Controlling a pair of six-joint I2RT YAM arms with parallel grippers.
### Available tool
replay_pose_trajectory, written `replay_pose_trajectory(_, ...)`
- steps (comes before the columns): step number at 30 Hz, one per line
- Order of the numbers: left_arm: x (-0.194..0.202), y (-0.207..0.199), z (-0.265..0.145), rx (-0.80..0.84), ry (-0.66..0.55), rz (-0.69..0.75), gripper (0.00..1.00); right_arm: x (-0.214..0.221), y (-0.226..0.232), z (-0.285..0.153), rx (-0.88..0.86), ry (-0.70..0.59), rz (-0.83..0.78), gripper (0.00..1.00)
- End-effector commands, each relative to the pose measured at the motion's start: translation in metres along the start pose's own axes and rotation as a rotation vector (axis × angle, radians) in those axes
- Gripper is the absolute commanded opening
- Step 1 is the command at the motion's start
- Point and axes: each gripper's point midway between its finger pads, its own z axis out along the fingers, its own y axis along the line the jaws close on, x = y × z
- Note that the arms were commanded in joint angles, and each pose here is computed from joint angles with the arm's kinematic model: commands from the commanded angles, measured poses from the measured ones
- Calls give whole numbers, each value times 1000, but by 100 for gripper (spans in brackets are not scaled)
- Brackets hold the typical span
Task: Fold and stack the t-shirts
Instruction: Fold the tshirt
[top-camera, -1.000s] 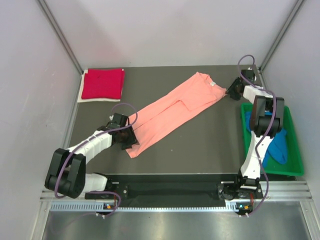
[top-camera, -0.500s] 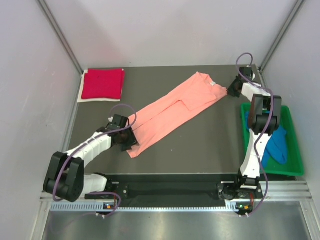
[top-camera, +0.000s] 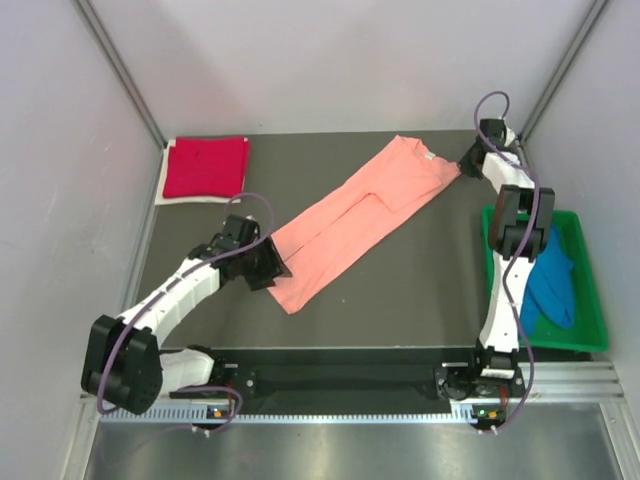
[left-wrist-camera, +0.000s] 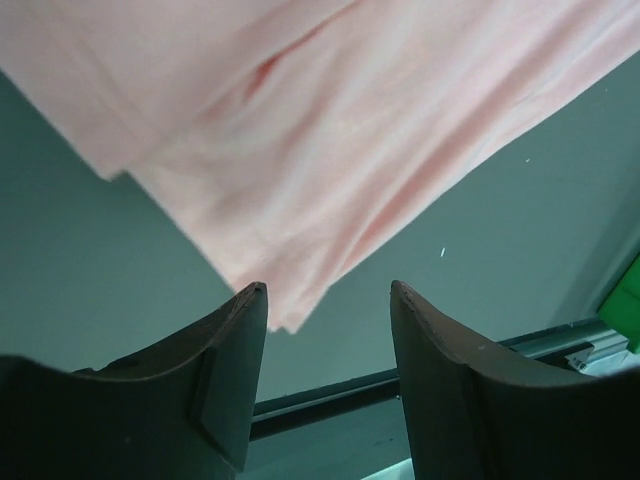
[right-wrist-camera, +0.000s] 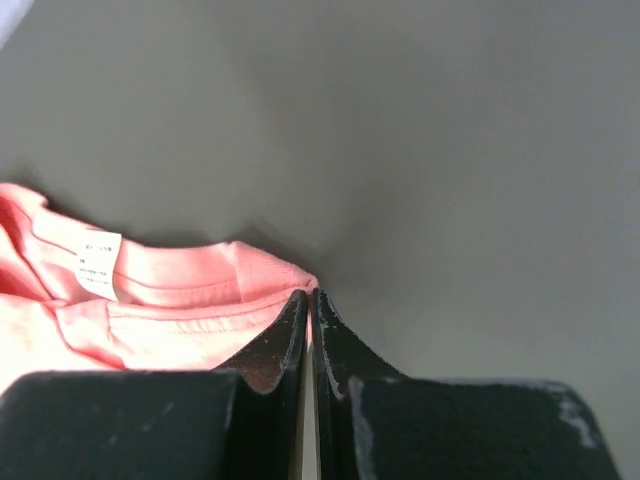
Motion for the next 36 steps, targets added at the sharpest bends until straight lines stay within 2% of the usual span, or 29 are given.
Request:
replay_pose_trajectory(1,-23,-22,-1,36,-47,59,57,-46,2,14,0,-98,28,0)
replay_pose_trajectory(5,-43,-18,8,-50,-53,165,57,-76,-13,29,-5,-137,77,0)
replay_pose_trajectory(9,-58,-16,27,-96,-7,224,57,-97,-29,23,-21,-161,127,0)
replay_pose_trajectory(12,-68,-11,38,-132,20,256,57,-103,-18,10,-105,-165,118,12)
replay_pose_trajectory(13,-73,-7,41,-141,23,254,57,-103,-12,-2,-128,-161,112,21)
replay_pose_trajectory(15,-82,-7,46,-125,42,274,58,-105,-6,-15,-152,-162,118,27)
replay_pose_trajectory(16,-89,-1,47,-133,43,265,58,-108,3,-29,-188,-162,117,34)
replay_pose_trajectory(20,-113,11,58,-115,72,279,62,-110,24,-74,-243,-166,125,35)
replay_pose_trajectory(21,-116,4,58,-60,81,267,63,-110,30,-83,-257,-173,129,36)
replay_pose_trajectory(23,-133,7,61,-26,49,273,63,-109,42,-114,-294,-193,122,36)
replay_pose_trajectory(27,-142,18,69,-48,63,305,63,-78,67,-159,-377,-146,110,38)
replay_pose_trajectory(30,-137,23,76,-51,89,311,63,-19,82,-190,-407,-85,92,41)
replay_pose_trajectory(31,-135,25,77,-54,96,313,63,6,77,-201,-389,-62,86,47)
replay_pose_trajectory(32,-132,30,81,-62,111,310,62,36,93,-210,-410,-16,75,49)
replay_pose_trajectory(33,-130,33,82,-68,121,306,62,63,84,-217,-393,23,80,51)
replay_pose_trajectory(36,-122,38,85,-74,141,295,59,123,97,-235,-428,128,73,52)
